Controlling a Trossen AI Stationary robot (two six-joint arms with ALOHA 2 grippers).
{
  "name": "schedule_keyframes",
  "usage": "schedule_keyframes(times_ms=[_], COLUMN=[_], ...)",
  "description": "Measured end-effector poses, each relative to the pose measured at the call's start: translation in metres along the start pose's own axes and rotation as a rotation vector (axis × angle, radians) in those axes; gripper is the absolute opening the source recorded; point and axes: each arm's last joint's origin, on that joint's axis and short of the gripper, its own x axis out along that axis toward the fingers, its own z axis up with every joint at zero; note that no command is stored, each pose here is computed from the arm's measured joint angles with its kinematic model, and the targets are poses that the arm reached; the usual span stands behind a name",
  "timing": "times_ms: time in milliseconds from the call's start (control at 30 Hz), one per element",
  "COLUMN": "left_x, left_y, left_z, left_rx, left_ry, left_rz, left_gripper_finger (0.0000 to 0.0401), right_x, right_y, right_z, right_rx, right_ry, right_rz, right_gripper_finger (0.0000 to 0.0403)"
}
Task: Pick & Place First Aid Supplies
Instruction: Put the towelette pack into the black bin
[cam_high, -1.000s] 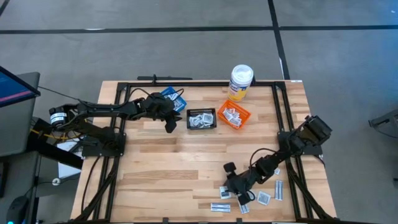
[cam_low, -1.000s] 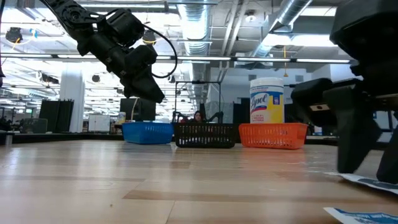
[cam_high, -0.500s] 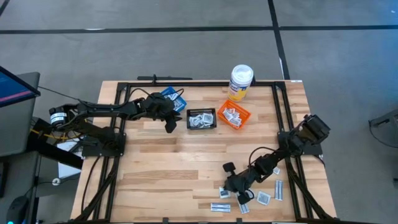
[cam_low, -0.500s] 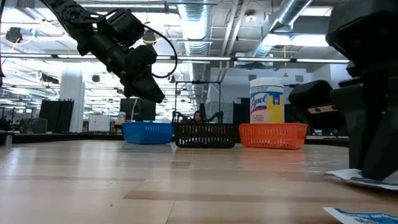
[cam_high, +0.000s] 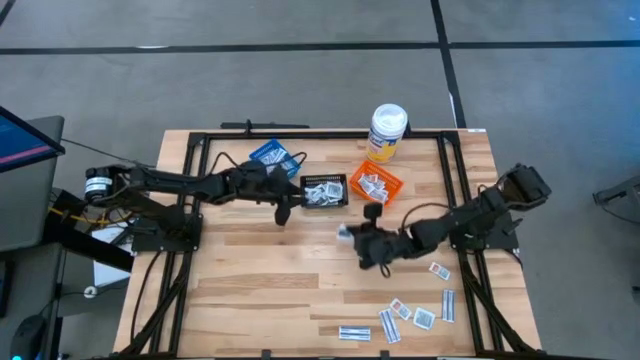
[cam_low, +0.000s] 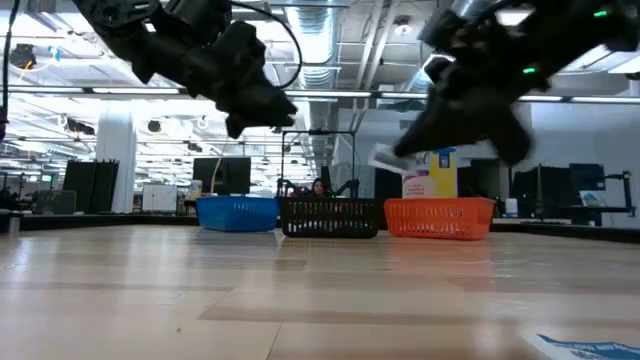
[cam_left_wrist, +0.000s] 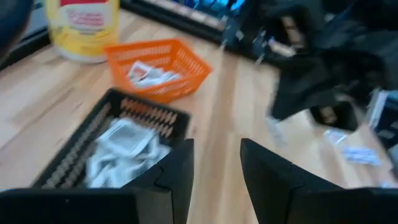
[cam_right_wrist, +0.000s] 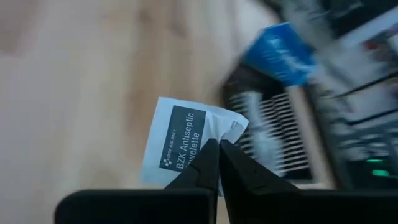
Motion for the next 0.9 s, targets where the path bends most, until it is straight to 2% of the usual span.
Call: schedule_keyframes(times_ms=[167,300,433,600,900], left_x=[0.025,0.046,0.062,0.069,0.068], left_y=[-0.008,-0.004,0.002,0.005,0.004], left_z=[-0.009,-0.02,-0.039,-0.049,-0.048], left_rx=[-0.02,-0.126,-0.199,-0.205,-0.203], left_ry=[-0.062,-0.109,-0.065,-0.03,-0.037], left_rz=[-0.06,-0.077,-0.058,-0.046,-0.046], left_gripper_finger=[0.0131,0.0131,0.0131,0.0131,0.0131], right_x=[0.026,0.043,0.053,0.063,0.062], right_y=[-0.013,-0.013,-0.009,-0.007,-0.011], right_z=[-0.001,-0.002,0.002,0.008,0.011], right_rx=[-0.076,-0.097,-0.123,-0.153,-0.141], right_ry=[0.0,-0.007,-0.035,-0.014,0.005], right_rz=[-0.089,-0.143,-0.162,-0.226,-0.285], right_gripper_finger=[0.0004,0.0002,0.0001,0.0001,0.0001])
